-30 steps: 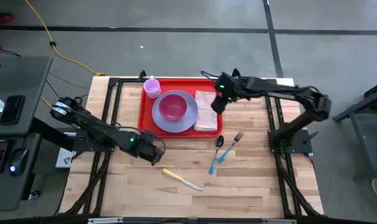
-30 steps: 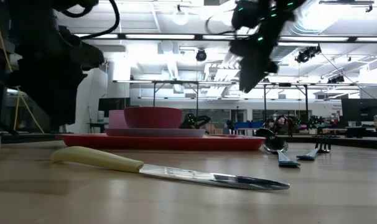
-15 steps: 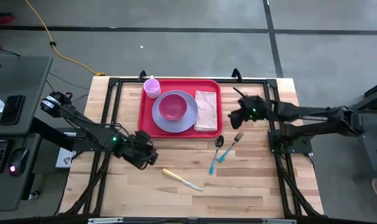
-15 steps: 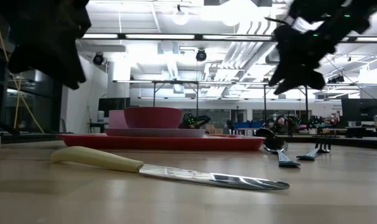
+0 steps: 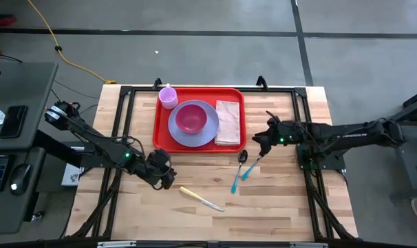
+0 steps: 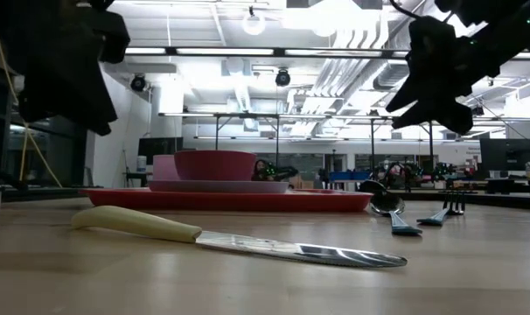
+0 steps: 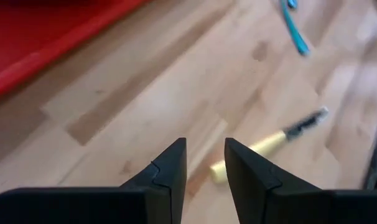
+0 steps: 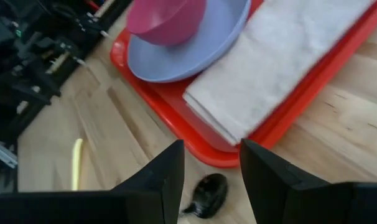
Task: Set up tray
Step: Put the blue fork on the brown napkin
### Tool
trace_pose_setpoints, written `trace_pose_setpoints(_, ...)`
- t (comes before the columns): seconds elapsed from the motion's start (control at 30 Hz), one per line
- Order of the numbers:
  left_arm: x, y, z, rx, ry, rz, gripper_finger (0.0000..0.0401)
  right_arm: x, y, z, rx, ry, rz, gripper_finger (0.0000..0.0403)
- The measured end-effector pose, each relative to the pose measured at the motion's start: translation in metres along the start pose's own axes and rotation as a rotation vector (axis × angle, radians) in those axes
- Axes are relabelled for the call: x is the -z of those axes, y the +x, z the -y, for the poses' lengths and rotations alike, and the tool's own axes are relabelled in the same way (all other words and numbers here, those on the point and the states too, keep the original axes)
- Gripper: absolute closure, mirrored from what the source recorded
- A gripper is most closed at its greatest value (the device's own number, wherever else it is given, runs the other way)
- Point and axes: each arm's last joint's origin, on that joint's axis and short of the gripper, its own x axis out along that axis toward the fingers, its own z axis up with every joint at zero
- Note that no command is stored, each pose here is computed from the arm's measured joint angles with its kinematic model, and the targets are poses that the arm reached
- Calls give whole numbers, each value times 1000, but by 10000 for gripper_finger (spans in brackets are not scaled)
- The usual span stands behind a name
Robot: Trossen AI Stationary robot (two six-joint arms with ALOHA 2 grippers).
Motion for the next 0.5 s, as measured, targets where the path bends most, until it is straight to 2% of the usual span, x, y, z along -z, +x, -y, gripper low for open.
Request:
trace_pose_setpoints(0.3, 1, 0, 2, 34, 127, -49, 263, 15, 1, -12, 7, 51, 7, 269)
trace_pose_setpoints(0.5, 2, 0, 2, 54, 198, -83, 263, 21, -3, -22, -17, 50, 64, 269)
